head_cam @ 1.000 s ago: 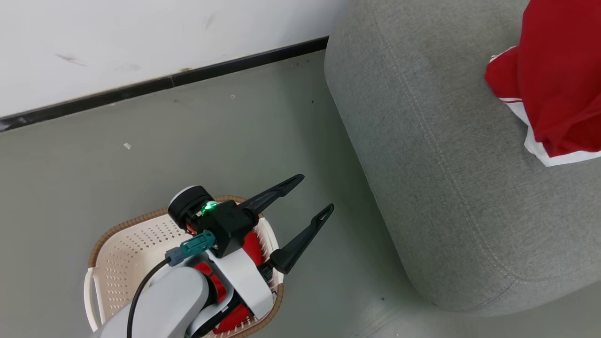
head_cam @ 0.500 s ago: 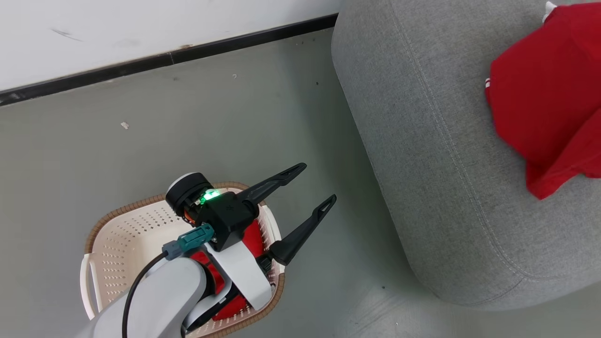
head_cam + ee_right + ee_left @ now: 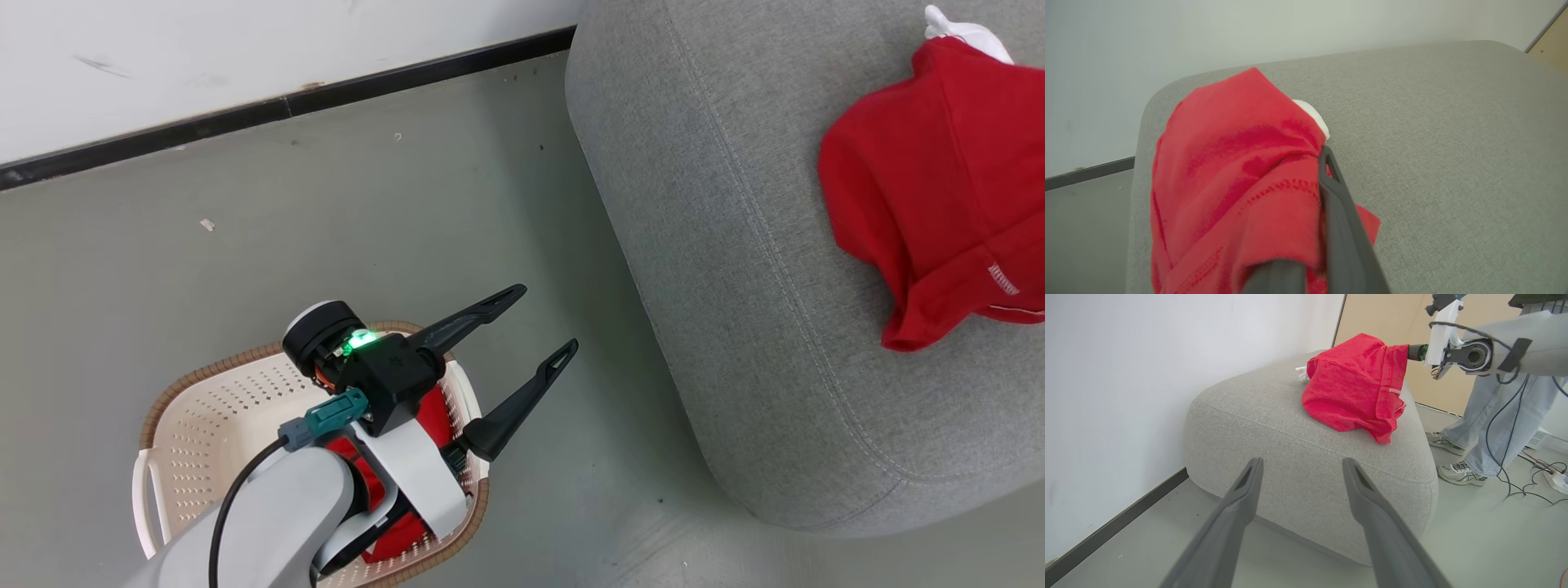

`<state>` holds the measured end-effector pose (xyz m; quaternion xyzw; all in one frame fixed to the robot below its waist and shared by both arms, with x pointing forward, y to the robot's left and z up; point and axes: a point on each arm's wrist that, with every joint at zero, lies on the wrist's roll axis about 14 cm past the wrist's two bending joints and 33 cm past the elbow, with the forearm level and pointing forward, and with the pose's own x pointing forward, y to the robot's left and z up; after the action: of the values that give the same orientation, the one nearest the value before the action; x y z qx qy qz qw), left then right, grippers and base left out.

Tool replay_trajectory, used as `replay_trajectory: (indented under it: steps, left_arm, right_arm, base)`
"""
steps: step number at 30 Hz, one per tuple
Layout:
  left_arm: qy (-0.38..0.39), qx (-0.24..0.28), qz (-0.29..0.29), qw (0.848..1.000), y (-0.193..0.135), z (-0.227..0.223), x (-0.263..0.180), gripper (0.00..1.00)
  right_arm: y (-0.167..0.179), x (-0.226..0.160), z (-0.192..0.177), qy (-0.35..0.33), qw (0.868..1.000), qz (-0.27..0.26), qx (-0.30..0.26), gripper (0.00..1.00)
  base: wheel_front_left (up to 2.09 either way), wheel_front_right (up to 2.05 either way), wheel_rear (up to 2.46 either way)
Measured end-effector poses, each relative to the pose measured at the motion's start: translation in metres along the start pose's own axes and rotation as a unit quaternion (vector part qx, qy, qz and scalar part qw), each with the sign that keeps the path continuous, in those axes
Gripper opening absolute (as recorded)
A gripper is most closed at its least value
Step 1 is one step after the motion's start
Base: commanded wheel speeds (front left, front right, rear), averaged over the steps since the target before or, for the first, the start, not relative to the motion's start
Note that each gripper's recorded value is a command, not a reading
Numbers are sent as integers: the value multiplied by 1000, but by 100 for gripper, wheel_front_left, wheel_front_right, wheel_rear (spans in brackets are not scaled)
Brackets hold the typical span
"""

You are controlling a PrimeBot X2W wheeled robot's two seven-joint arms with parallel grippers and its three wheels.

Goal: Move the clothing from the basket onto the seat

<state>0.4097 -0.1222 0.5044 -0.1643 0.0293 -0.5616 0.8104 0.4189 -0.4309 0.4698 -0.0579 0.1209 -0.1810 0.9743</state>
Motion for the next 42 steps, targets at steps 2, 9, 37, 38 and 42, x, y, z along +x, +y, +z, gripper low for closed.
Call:
replay_trajectory:
  steps: [2,9,37,38,42]
  left_arm:
    - [1,1,-1,1000,-1,0,0,100]
    - [-3,2,-1,1000,-3,3,0,100]
    - [-27,28,2,999,-24,28,-3,100]
    - [-26,29,2,999,-25,28,-3,100]
    - [-32,29,2,999,-30,33,-4,100]
  right_arm:
    - [-6,-5,-10,18,1000,-8,1,41]
    - [-17,-11,-21,41,999,-25,4,100]
    - [-18,-61,-69,165,980,-29,108,100]
    - [-21,-64,-69,169,979,-30,107,100]
    - [-32,-65,-49,146,983,-27,105,100]
  base:
    - [0,0,0]
    - [0,0,0]
    - [0,0,0]
    - [0,0,0]
    - [0,0,0]
